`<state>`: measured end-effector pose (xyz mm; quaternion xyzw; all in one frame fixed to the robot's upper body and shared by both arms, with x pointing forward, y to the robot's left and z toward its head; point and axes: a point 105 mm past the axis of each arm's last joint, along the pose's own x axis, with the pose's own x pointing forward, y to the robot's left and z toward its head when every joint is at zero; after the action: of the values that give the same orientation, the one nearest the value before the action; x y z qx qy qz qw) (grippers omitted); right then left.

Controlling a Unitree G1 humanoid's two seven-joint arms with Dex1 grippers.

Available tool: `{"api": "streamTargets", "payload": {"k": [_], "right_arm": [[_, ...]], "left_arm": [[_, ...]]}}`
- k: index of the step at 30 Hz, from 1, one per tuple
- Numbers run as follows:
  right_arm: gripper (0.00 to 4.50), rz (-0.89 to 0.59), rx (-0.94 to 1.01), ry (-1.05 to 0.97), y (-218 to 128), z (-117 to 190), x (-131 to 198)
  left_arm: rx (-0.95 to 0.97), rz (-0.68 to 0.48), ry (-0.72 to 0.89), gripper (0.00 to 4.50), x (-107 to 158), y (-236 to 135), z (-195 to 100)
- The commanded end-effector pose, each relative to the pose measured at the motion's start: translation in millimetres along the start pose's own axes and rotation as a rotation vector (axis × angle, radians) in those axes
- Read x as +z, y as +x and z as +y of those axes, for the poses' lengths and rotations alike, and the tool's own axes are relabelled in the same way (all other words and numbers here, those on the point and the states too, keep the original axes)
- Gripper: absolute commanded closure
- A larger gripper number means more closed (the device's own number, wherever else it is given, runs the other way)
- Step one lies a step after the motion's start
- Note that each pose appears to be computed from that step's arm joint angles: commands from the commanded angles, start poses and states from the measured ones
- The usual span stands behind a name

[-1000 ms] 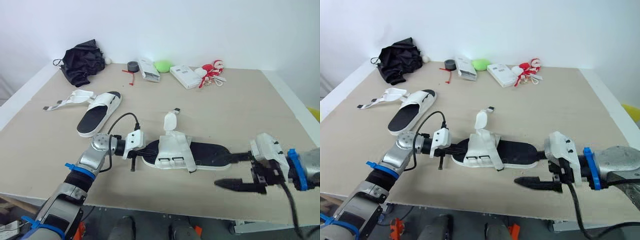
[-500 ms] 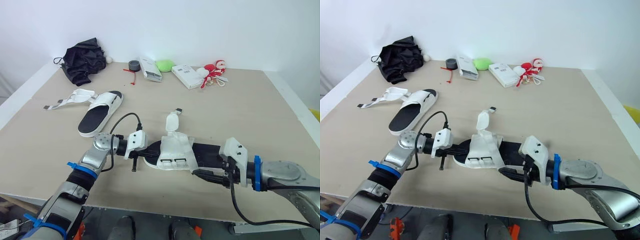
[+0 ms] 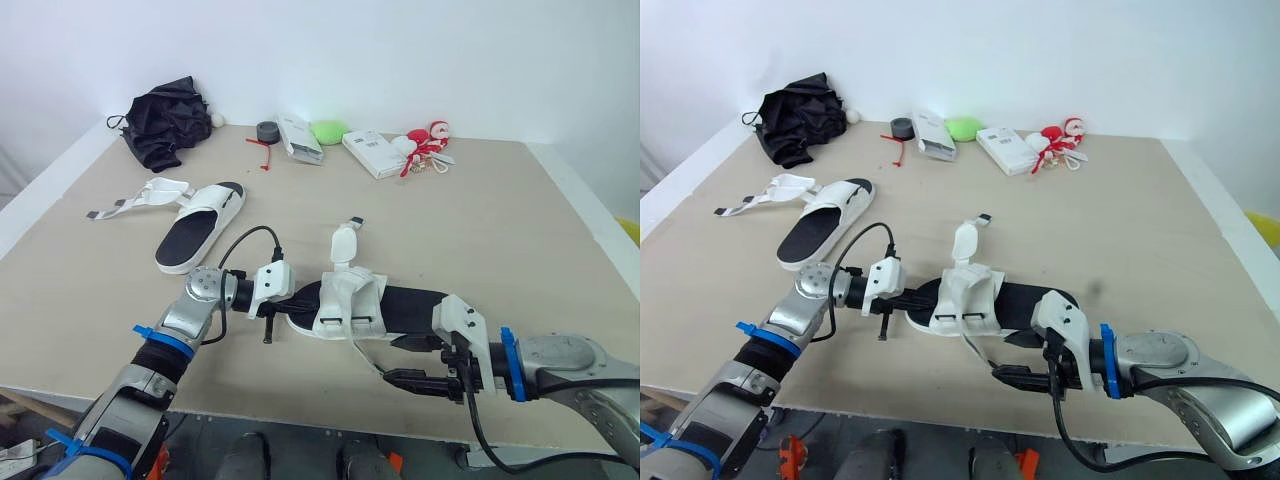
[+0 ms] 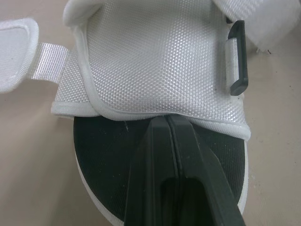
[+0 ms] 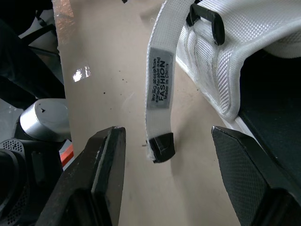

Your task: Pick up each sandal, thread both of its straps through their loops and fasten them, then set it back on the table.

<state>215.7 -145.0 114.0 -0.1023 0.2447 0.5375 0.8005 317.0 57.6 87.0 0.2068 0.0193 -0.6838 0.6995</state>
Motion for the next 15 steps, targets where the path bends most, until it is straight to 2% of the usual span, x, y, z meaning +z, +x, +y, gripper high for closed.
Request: {"api": "streamTargets", "payload": {"k": [1,8,15], "right_arm": [[1.34,-0.011,0.003,-0.013,2,-2,5],[1.34,0.061,0.042,-0.024,-11,3,8],[1.34,0.101,0.029,-0.058,-7,4,13]], "left_arm": [[-0.095,0.176,-0.132,4.5,-50,5,-32],[-0.093,0.185,-0.134,4.5,-52,2,-33],[-0.093,0.182,-0.136,4.5,-51,3,-33]]}}
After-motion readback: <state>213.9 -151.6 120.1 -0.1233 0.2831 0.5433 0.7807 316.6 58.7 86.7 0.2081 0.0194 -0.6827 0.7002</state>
